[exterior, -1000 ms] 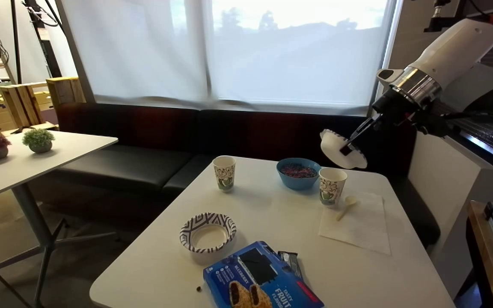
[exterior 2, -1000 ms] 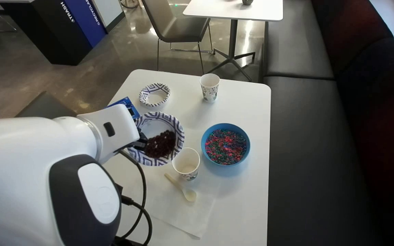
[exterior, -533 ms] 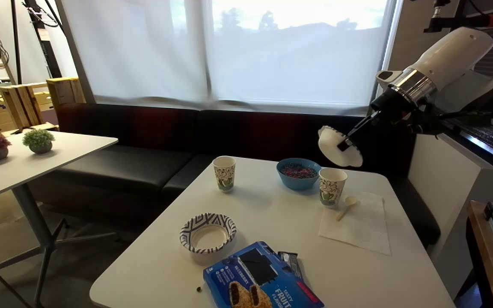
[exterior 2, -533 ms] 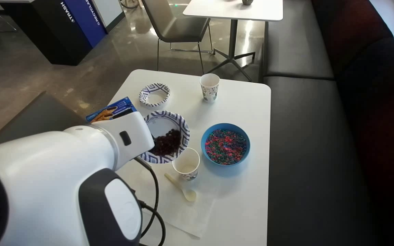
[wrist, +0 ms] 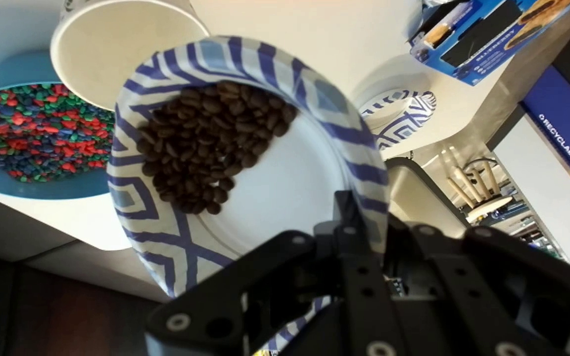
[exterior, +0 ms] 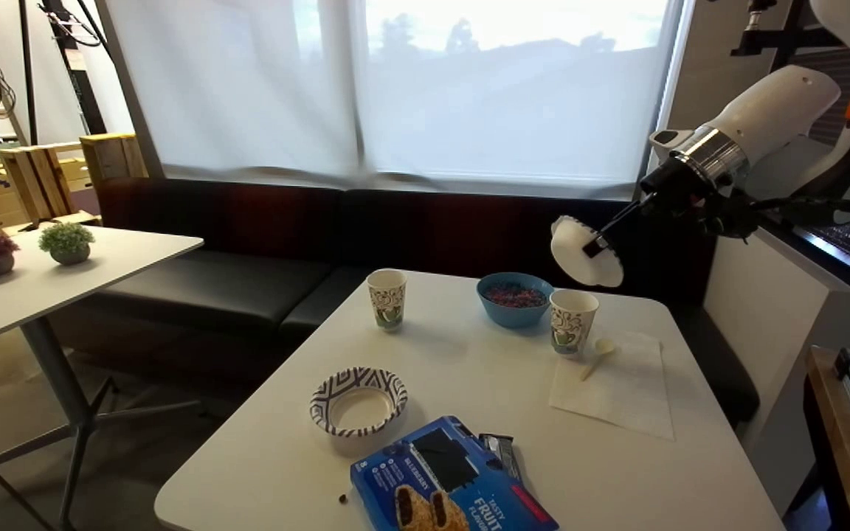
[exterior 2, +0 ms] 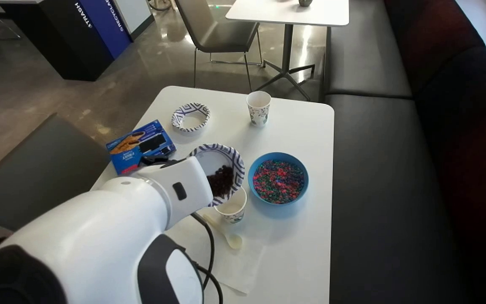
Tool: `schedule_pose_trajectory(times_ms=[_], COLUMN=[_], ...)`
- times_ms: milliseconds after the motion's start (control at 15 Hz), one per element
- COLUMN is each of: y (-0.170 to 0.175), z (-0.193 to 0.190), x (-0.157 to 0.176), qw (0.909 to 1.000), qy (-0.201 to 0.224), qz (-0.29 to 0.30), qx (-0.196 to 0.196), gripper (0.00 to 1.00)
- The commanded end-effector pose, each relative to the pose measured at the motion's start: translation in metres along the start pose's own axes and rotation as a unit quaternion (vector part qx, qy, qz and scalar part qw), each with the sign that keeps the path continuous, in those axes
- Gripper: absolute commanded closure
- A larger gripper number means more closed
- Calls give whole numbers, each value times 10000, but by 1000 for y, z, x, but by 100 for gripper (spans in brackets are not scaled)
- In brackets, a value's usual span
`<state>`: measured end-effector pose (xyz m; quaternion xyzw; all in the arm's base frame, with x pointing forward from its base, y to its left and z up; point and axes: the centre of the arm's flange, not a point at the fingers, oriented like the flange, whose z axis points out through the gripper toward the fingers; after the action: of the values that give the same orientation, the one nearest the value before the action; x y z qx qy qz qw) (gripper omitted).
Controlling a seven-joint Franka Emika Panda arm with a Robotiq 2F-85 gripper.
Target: Pour the white plate's contents into the cup to the right
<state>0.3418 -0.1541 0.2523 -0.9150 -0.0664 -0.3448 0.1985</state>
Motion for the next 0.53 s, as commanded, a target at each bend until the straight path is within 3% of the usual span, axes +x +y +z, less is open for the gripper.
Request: schedule_pose_trajectory(times_ms=[0,467], y=[15,23], z=[8,21], x=[1,-1], qw=[9997,9982], qy=[14,86], qz=[-47,-40], qx=[254,598], gripper=[98,98])
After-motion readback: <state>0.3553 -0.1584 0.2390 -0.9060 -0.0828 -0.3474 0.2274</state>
